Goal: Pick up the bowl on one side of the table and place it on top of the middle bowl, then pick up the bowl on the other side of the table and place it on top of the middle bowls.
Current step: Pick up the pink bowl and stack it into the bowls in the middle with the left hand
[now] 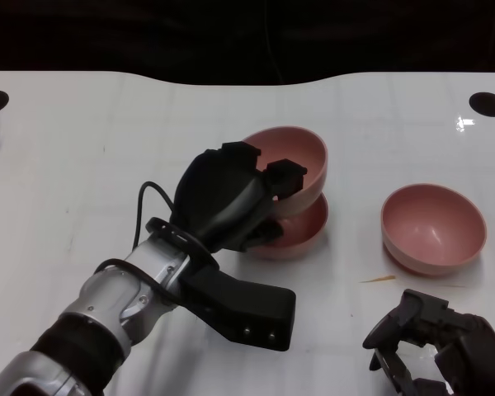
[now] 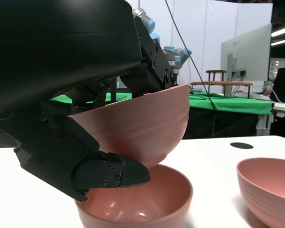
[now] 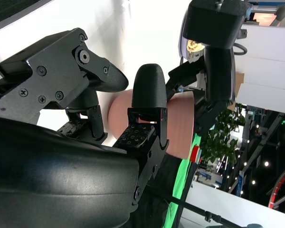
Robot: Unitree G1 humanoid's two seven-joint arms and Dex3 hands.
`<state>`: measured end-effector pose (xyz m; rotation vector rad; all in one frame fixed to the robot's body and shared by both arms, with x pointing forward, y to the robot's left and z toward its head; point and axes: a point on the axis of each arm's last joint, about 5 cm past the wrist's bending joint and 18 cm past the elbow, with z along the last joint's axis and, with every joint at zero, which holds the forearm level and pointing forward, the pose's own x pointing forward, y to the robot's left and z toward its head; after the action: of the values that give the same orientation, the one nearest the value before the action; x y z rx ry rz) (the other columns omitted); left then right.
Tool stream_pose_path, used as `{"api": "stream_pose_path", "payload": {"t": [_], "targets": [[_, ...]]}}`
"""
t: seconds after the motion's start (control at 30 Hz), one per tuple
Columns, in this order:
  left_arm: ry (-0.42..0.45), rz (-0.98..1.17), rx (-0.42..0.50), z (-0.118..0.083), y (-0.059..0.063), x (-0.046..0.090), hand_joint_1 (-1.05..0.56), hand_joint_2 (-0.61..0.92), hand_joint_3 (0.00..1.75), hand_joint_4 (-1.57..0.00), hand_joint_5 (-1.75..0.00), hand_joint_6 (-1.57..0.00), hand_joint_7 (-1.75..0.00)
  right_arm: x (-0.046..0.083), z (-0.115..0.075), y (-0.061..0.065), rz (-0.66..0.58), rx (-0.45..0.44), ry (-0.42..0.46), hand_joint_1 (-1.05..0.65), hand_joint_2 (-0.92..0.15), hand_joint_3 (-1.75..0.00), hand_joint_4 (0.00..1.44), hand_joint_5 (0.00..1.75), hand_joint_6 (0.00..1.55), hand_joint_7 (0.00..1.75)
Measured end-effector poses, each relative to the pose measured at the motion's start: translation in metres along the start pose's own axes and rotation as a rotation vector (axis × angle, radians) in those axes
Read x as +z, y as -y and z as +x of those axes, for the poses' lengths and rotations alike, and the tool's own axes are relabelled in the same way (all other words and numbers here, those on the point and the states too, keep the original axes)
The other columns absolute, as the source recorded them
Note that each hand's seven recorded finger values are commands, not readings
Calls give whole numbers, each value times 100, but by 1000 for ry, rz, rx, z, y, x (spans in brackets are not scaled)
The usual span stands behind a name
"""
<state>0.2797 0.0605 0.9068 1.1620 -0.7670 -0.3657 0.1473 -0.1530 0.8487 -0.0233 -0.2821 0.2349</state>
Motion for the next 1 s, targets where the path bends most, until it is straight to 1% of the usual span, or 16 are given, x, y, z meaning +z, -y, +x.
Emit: {"api": "stream_pose_path", "payload": {"t": [0.07, 0.17, 0.2, 0.23, 0.33, 0.37, 0.4, 0.43, 0.5, 0.57, 0.67, 0.7, 0.77, 0.8, 0.93, 1.0], "targets": [[17, 4, -9, 2, 2, 3, -22, 56, 64, -94, -175, -94, -109, 0, 0, 0, 0, 1, 0, -10, -55, -103, 72, 147, 76, 122], [29, 1, -16, 3, 3, 5, -22, 56, 63, -94, -175, -96, -107, 0, 0, 0, -1, 3, 0, -10, -55, -102, 72, 147, 76, 121], [31, 3, -19, 3, 3, 5, -23, 59, 62, -92, -175, -97, -97, 0, 0, 0, -2, 3, -1, -9, -55, -102, 72, 147, 76, 121], [33, 5, -22, 3, 3, 5, -24, 59, 61, -91, -175, -97, -94, 0, 0, -1, -3, 4, -1, -9, -55, -102, 72, 147, 76, 121], [36, 7, -40, 3, 4, 5, -24, 61, 60, -91, -175, -98, -90, 0, 0, -1, -5, 5, -2, -9, -55, -103, 71, 147, 76, 120], [39, 10, -69, 4, 4, 5, -28, 71, 50, -80, -132, -86, -71, 0, 0, -1, -6, 4, -2, -9, -55, -102, 71, 146, 76, 120], [43, 15, -109, 4, 3, 5, -32, 80, 39, -74, -103, -79, -50, 0, 0, -1, -7, 5, -2, -9, -55, -102, 71, 146, 76, 120], [50, 26, -165, 5, 2, 5, -35, 86, 32, -71, -80, -75, -33, 0, 0, -1, -7, 5, -1, -9, -55, -102, 71, 146, 76, 119], [55, 47, -244, 6, -1, 5, -40, 91, 29, -65, -48, -67, -11, 0, 0, -1, -7, 4, -1, -8, -56, -101, 71, 146, 76, 119], [53, 57, -272, 8, -4, 6, -41, 92, 28, -64, -40, -65, -6, 0, 0, -1, -8, 4, -1, -8, -56, -101, 71, 146, 76, 119], [50, 70, -290, 10, -8, 7, -51, 92, 27, -45, -28, -47, -1, 0, 0, -1, -9, 4, 0, -8, -56, -101, 71, 146, 76, 119], [46, 76, -302, 11, -9, 7, -59, 92, 31, -36, -23, -39, 0, 0, 0, -1, -9, 4, -1, -8, -56, -101, 71, 146, 76, 119], [38, 87, -319, 12, -12, 8, -64, 92, 33, -32, -20, -34, 0, 0, 0, -1, -7, 3, 0, -8, -56, -102, 71, 146, 76, 119], [34, 94, -326, 12, -13, 8, -72, 92, 42, -25, -17, -30, 0, 0, 0, -1, -7, 3, 0, -7, -57, -102, 71, 146, 76, 119], [21, 113, -363, 13, -16, 9, -78, 92, 49, -21, -15, -27, 0, 0, 0, -1, -6, 4, 0, -7, -57, -101, 70, 146, 75, 119], [17, 132, -406, 14, -20, 10, -89, 92, 58, -15, -11, -20, 0, 0, 0, -1, -5, 5, 1, -7, -58, -100, 70, 147, 75, 119]]}}
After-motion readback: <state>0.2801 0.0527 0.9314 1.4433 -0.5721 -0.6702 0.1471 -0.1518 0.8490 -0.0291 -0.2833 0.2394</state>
